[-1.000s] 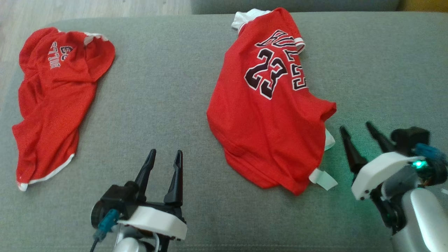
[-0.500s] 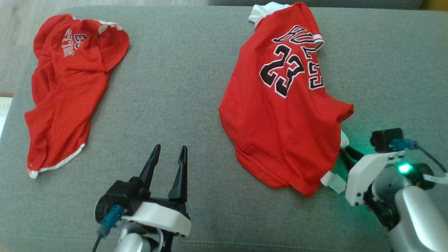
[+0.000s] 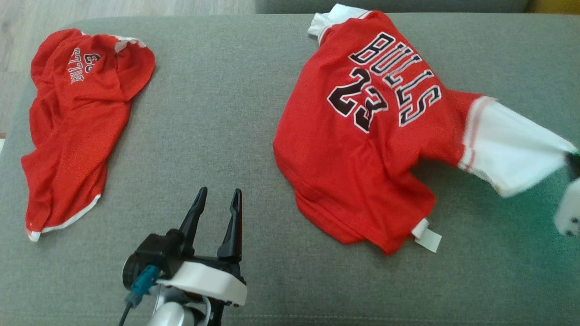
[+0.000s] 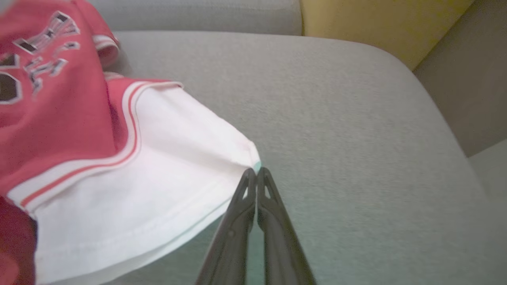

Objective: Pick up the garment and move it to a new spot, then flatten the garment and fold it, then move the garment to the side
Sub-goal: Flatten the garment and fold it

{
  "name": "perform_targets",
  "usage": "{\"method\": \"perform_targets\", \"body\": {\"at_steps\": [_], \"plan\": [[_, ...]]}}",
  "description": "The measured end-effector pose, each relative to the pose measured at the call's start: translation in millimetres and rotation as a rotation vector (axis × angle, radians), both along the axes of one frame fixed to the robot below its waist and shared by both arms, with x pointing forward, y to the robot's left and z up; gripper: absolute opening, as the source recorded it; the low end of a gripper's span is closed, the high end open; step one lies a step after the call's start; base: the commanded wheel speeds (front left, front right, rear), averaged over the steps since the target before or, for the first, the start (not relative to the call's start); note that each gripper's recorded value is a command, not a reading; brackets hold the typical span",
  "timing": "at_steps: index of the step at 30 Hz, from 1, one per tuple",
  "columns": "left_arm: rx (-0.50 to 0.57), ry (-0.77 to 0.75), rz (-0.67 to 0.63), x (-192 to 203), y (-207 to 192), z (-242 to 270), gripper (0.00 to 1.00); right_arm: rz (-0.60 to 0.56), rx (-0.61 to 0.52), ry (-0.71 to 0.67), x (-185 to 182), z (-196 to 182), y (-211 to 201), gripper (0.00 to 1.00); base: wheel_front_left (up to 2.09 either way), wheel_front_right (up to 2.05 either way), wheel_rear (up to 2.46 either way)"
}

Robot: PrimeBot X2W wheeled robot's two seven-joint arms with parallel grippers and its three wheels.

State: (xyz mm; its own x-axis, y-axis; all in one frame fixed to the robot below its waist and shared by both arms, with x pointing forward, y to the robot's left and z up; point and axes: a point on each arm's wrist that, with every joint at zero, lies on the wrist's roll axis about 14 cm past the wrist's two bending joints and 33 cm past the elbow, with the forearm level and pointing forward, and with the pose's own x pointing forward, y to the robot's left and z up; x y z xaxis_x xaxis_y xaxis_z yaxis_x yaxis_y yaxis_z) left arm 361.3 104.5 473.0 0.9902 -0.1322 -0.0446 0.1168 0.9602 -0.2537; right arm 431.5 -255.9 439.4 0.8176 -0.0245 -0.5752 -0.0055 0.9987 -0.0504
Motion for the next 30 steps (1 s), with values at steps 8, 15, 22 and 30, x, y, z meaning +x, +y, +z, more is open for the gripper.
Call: {"method": "perform_targets", "body": {"at_steps": [8, 15, 22, 30], "plan": [[0.001, 0.008, -0.005, -1.3, 0.2, -2.9, 1.0, -0.097, -0.12, 0.165, -32.7, -32.6, -43.2, 0.0, 0.0, 0.0, 0.0], [0.01, 0.002, -0.027, -3.9, -4.0, -2.3, 1.0, -0.124, -0.13, -0.029, -21.9, 2.5, -41.8, 1.0, 0.0, 0.0, 0.0], [0.016, 0.0, -0.036, -10.4, -5.1, -1.8, 1.0, -0.123, -0.111, -0.463, -14.6, 83.2, -21.9, 1.0, 0.0, 0.0, 0.0], [0.02, -0.009, -0.037, -12.4, -5.3, 0.7, 1.0, -0.079, -0.095, -0.617, -49.3, 78.5, 1.7, 1.0, 0.0, 0.0, 0.0]]}}
